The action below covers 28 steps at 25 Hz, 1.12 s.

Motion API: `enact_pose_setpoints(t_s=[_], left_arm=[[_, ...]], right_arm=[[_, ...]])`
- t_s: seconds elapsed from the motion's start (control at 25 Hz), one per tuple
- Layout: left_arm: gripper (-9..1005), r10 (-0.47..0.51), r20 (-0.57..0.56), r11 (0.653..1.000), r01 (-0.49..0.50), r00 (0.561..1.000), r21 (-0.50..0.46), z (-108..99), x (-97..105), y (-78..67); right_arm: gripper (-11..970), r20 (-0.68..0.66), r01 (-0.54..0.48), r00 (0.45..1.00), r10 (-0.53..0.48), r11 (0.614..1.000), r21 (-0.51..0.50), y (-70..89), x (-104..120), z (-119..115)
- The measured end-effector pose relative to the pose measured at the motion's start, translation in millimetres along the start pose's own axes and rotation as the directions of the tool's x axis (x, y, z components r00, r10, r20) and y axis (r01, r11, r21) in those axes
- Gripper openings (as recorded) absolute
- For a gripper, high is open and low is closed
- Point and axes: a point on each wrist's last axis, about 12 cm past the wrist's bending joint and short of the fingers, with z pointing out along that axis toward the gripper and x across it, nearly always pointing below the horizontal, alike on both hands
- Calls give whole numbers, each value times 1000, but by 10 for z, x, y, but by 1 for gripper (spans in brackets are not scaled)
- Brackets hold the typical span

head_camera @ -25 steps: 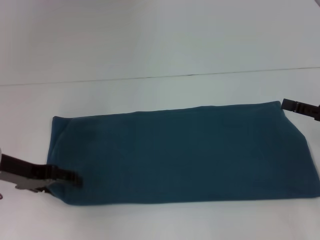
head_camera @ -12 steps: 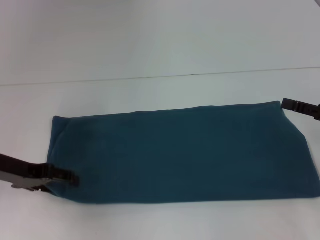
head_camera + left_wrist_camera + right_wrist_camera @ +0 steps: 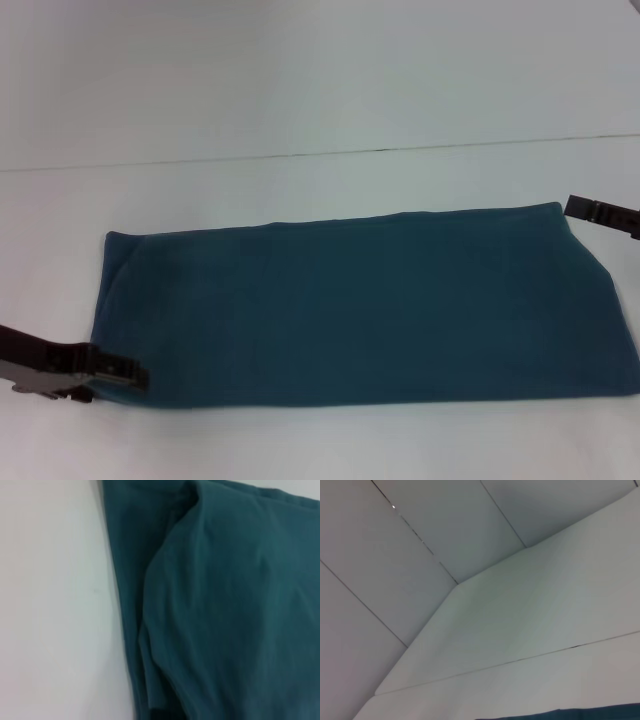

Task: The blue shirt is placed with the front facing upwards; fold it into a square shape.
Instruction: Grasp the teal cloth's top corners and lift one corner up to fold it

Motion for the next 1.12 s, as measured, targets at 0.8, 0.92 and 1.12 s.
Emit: enact_pose_setpoints(t_s=[0.8, 0.92, 1.12], left_arm=[[902, 0, -61, 1000, -1, 998, -21, -14, 69, 29], [894, 0, -62, 1000, -2, 998, -23, -10, 69, 30], [882, 0, -61, 1000, -2, 998, -30, 5, 62, 24]], right_arm=[[544, 0, 1, 1000, -1, 1000, -3, 3, -8, -2], [544, 0, 2, 1000, -2, 1000, -3, 3, -9, -2], [544, 0, 1, 1000, -1, 1000, -3, 3, -9, -2]])
